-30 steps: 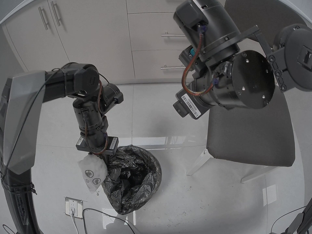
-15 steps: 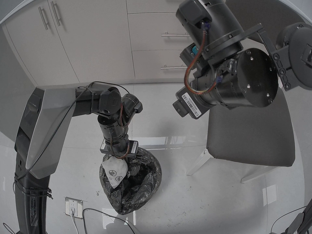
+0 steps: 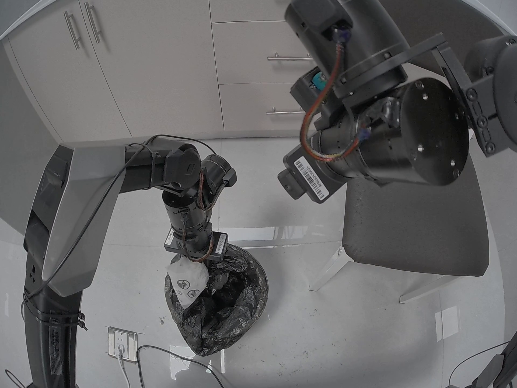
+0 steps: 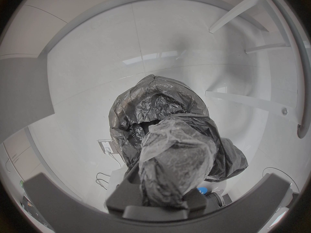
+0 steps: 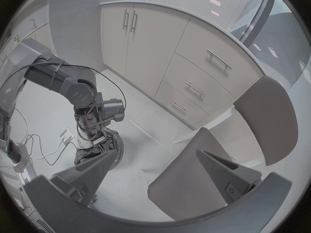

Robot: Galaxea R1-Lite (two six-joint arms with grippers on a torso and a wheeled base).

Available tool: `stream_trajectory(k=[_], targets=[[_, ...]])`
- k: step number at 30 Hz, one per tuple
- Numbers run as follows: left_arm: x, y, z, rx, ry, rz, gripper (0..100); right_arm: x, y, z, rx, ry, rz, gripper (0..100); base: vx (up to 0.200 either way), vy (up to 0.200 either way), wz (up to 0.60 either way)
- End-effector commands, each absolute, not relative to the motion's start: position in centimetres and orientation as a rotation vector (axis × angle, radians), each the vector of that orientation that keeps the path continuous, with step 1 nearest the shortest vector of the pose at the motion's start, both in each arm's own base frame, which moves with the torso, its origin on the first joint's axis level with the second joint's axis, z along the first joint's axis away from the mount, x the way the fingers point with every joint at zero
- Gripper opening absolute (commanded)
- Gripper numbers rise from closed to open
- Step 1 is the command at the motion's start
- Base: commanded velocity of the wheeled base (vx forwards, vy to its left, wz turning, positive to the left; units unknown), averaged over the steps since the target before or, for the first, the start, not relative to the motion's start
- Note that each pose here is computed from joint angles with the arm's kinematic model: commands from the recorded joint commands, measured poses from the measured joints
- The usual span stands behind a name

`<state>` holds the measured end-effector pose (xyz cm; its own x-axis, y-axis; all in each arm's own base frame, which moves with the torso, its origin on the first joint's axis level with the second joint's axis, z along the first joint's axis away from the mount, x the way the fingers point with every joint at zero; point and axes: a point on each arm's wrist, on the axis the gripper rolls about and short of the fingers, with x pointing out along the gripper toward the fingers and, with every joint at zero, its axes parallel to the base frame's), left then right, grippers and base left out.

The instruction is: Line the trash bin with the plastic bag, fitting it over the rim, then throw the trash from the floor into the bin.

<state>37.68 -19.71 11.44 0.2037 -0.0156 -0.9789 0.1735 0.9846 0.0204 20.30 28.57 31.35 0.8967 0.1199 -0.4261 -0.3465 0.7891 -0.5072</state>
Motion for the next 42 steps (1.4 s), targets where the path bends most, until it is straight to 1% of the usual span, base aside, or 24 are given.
stream_trajectory(k=[1,9,10,36,37,42], targets=[[37.57,-19.65,11.98,0.132,1.347,-0.135,0,20.02,28.52,31.57,-0.615,0.382,0.264,100,0.000,0.000,0.00],[37.54,-19.78,11.78,0.137,1.352,-0.135,0,19.85,28.25,31.96,-0.606,0.373,0.264,100,0.000,0.000,0.00],[37.54,-19.78,11.78,0.137,1.352,-0.135,100,19.85,28.25,31.96,-0.606,0.373,0.264,100,0.000,0.000,0.00],[37.46,-19.93,12.06,0.133,1.335,-0.126,100,19.81,28.17,32.10,-0.594,0.369,0.258,100,0.000,0.000,0.00],[37.45,-19.92,12.06,0.132,1.337,-0.125,0,19.80,28.18,32.10,-0.594,0.369,0.261,100,0.000,0.000,0.00],[37.47,-19.93,11.99,0.131,1.338,-0.123,0,19.86,28.26,31.99,-0.596,0.372,0.263,100,0.000,0.000,0.00]])
